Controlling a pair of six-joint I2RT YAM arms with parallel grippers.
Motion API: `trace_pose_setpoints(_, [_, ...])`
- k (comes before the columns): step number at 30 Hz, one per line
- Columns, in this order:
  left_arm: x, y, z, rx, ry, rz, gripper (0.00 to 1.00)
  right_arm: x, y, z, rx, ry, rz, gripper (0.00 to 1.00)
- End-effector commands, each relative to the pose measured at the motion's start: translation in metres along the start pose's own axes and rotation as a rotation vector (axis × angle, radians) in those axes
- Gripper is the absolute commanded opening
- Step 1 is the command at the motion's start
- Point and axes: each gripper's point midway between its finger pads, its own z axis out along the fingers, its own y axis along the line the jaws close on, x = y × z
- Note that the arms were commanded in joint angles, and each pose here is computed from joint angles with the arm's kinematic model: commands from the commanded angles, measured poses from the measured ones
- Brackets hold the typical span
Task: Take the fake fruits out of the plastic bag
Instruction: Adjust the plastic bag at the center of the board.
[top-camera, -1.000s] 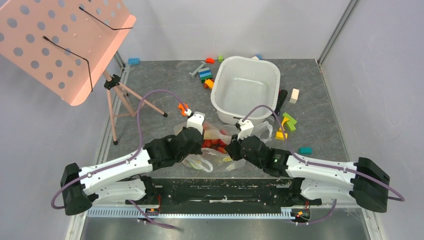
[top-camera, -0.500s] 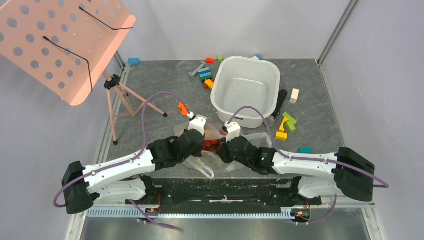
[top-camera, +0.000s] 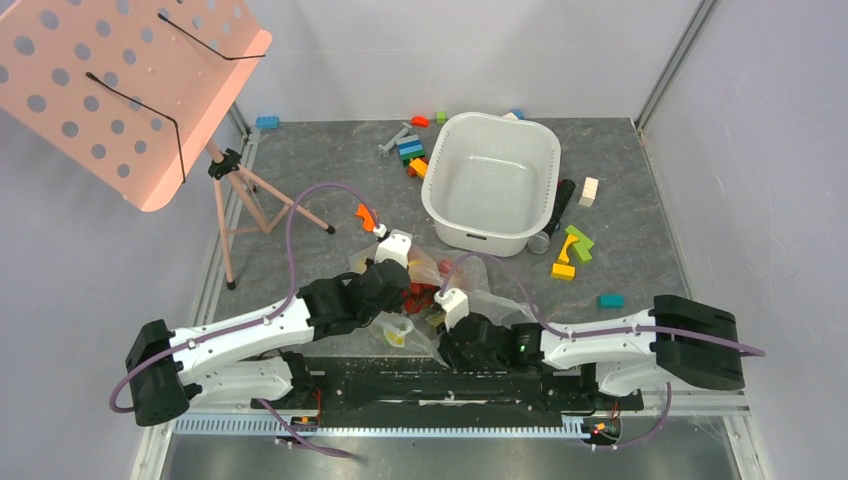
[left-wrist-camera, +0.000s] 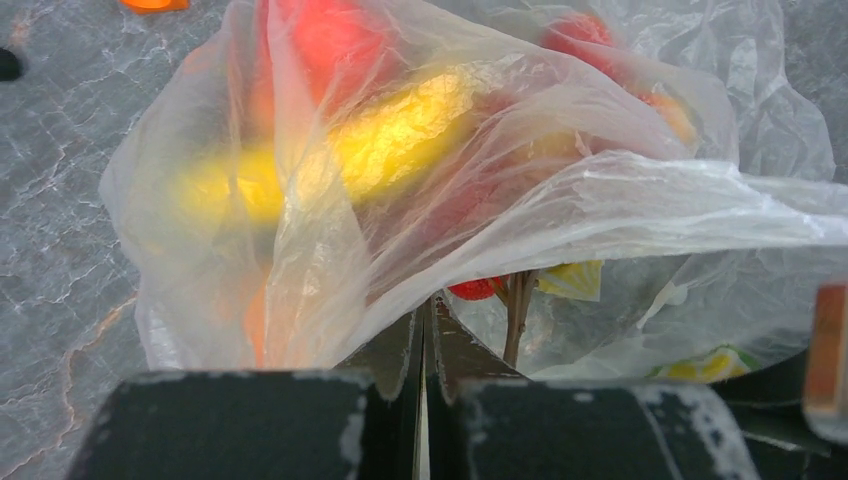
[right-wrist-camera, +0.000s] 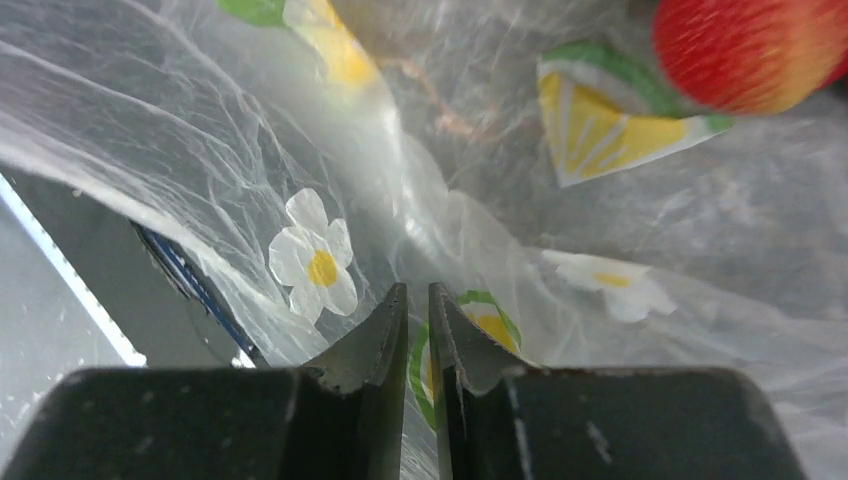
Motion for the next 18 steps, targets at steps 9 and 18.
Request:
trace_pose_setpoints(9, [-0.010, 0.002, -0.008, 0.027, -0.057, -0.023, 0.02, -0.006, 0.025, -0.005, -0.014, -0.037, -0.061, 0.21])
trace_pose_setpoints(18, [-0.023, -0.048, -0.043, 0.382, -0.095, 0.042, 0.02, -0.074, 0.013, -0.040, 0.068, -0.308, 0.052, 0.41])
